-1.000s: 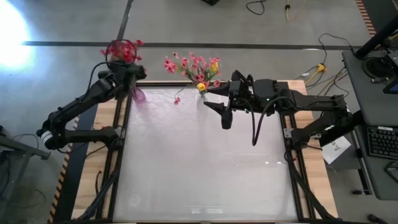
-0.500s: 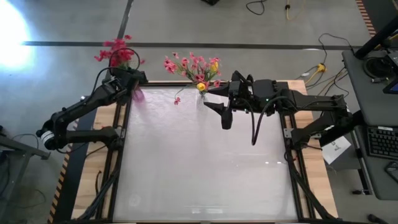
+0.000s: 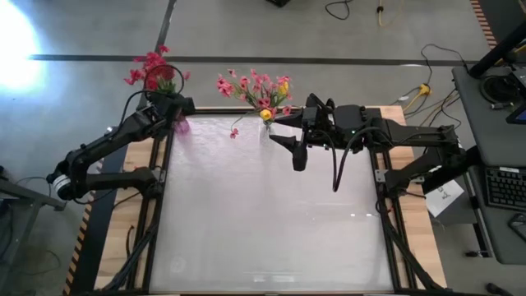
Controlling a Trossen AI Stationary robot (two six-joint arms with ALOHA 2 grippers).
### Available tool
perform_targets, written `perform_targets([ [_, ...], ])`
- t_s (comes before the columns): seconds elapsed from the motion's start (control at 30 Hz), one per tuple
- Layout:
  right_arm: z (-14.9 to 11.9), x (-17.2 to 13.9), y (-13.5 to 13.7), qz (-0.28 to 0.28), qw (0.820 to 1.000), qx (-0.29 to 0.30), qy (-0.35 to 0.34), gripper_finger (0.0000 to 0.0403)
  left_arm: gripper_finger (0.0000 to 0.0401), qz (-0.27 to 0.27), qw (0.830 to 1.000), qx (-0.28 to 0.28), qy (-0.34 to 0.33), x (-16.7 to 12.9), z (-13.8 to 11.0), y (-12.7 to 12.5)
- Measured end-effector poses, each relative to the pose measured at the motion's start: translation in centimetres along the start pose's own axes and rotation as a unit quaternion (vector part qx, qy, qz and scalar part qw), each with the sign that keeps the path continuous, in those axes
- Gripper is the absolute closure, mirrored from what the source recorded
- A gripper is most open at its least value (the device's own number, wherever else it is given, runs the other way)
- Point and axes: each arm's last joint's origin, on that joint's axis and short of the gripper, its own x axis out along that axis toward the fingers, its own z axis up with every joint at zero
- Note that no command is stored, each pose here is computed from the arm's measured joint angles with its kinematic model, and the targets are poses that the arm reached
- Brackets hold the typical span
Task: Sort flowers into vase by color
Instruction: Adjust the red flowers
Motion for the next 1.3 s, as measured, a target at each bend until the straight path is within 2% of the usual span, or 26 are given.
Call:
perform_targets([
  [0.13,0.3,-0.4,-0.1,0.001,1.0,0.001,-0.005,0.0174,0.0232,-0.01,1.0,-0.01,-0.008,-0.7,0.4,0.7],
  [0.4,1.3,-2.1,-0.5,0.002,1.0,0.007,-0.026,0.0174,0.0173,-0.096,0.995,-0.01,0.001,-2.5,1.5,1.9],
  [0.67,1.1,-2.3,-0.6,0.0,1.0,0.007,-0.015,0.0174,0.0166,-0.082,0.996,0.013,-0.033,-2.9,3.0,2.0],
  [0.97,0.8,-2.3,-0.6,-0.001,1.0,0.012,0.002,0.0174,0.0166,-0.157,0.987,0.004,0.016,-2.8,2.8,1.3],
  [1.07,0.5,-2.3,-0.6,-0.003,1.0,0.019,0.015,0.0174,0.0174,-0.162,0.987,0.005,0.015,-3.2,3.1,1.5],
  [1.13,0.4,-2.3,-0.6,-0.003,1.0,0.018,0.02,0.0174,0.0193,-0.162,0.987,0.002,0.013,-3.3,3.2,1.6],
  [1.3,0.5,-2.3,-0.6,-0.003,1.0,0.012,0.019,0.0174,0.0288,-0.162,0.987,0.006,0.013,-3.3,3.1,1.6],
])
